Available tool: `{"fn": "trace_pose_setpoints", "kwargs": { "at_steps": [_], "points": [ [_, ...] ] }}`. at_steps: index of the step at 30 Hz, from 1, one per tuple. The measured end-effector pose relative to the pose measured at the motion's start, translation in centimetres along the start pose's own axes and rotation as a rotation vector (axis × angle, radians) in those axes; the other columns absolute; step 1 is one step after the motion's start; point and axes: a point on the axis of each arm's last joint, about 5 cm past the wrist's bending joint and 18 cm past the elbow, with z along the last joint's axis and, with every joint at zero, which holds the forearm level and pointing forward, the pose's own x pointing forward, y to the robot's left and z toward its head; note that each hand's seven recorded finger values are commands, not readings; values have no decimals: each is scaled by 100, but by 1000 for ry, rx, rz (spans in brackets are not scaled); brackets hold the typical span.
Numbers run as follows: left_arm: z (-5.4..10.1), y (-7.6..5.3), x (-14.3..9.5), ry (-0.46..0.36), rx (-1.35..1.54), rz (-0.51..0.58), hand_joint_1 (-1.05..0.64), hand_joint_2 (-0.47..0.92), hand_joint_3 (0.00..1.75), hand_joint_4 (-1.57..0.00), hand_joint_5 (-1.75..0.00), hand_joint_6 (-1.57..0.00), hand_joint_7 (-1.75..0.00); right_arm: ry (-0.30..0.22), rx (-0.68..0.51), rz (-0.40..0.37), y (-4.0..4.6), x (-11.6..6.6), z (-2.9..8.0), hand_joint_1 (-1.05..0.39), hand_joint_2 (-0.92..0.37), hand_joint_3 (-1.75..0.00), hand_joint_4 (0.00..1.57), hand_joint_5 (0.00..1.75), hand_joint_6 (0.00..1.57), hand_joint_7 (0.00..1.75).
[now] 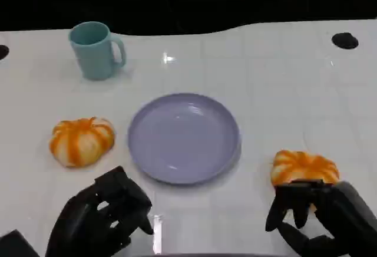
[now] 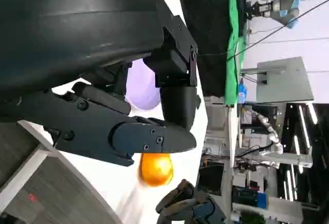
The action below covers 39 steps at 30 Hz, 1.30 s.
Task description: Grasp the bread from the table and place it into the plate.
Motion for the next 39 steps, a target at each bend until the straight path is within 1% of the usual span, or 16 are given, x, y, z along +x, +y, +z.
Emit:
{"fn": "trace_pose_setpoints", "kwargs": {
  "at_steps": [6, 13, 24, 25, 26, 27, 30, 31, 32, 34, 35, 36, 37, 38, 39],
  "points": [
    [0, 0, 3, 2, -2, -1, -57, 92, 31, -62, -175, -59, -145, 0, 0, 0, 0, 0, 0, -9, -19, -139, 92, 163, 90, 120],
    [0, -1, 5, 2, -2, -1, -58, 92, 31, -62, -175, -59, -144, 1, 1, 3, -1, -1, -1, -10, -22, -136, 89, 168, 89, 121],
    [1, 0, 7, 2, -2, -1, -57, 92, 32, -62, -175, -59, -144, 2, 1, 4, -1, -1, -1, -10, -23, -134, 89, 168, 88, 119],
    [1, 0, 9, 1, -1, -1, -57, 92, 32, -62, -175, -59, -144, 2, 1, 4, -1, -1, -1, -9, -23, -132, 89, 168, 89, 116],
    [2, 0, 11, 0, -1, -2, -58, 92, 32, -62, -175, -59, -144, 2, 1, 4, -1, -1, -1, -9, -24, -129, 88, 167, 89, 109],
    [3, 0, 12, 0, -1, -2, -58, 92, 32, -62, -175, -59, -144, 2, 1, 4, -1, 0, -1, -9, -26, -125, 87, 161, 90, 102],
    [3, 0, 12, 0, -1, -2, -58, 92, 31, -62, -175, -59, -144, 6, -6, 7, -14, 10, 6, -11, -35, -107, 87, 133, 93, 75],
    [3, 0, 12, 0, -1, -2, -58, 92, 31, -62, -175, -59, -144, 7, -11, 10, -24, 17, 12, -13, -37, -102, 86, 128, 94, 69],
    [3, 1, 11, 0, -1, -2, -59, 92, 31, -62, -175, -59, -144, 10, -19, 14, -39, 25, 22, -14, -39, -99, 84, 127, 94, 64],
    [4, 2, 11, 0, 0, -1, -58, 92, 31, -62, -175, -59, -144, 19, -36, 17, -75, 44, 52, -18, -44, -89, 76, 129, 92, 52],
    [4, 3, 10, 1, -1, -1, -57, 92, 31, -61, -175, -59, -144, 25, -49, 19, -95, 53, 72, -19, -48, -80, 73, 125, 90, 45],
    [4, 5, 10, 1, -1, 0, -57, 92, 31, -61, -175, -59, -144, 30, -66, 25, -122, 62, 97, -23, -54, -67, 69, 115, 87, 36],
    [5, 8, 9, 1, 0, 0, -57, 92, 31, -62, -175, -59, -144, 35, -94, 33, -157, 72, 120, -25, -60, -56, 69, 104, 87, 29],
    [6, 10, 9, 1, 1, 1, -57, 92, 31, -62, -175, -59, -144, 42, -124, 41, -198, 81, 139, -27, -68, -40, 69, 88, 86, 19],
    [7, 14, 8, 1, 2, 2, -58, 92, 31, -62, -175, -59, -144, 48, -155, 49, -243, 92, 157, -29, -73, -32, 70, 79, 85, 15]
  ]
}}
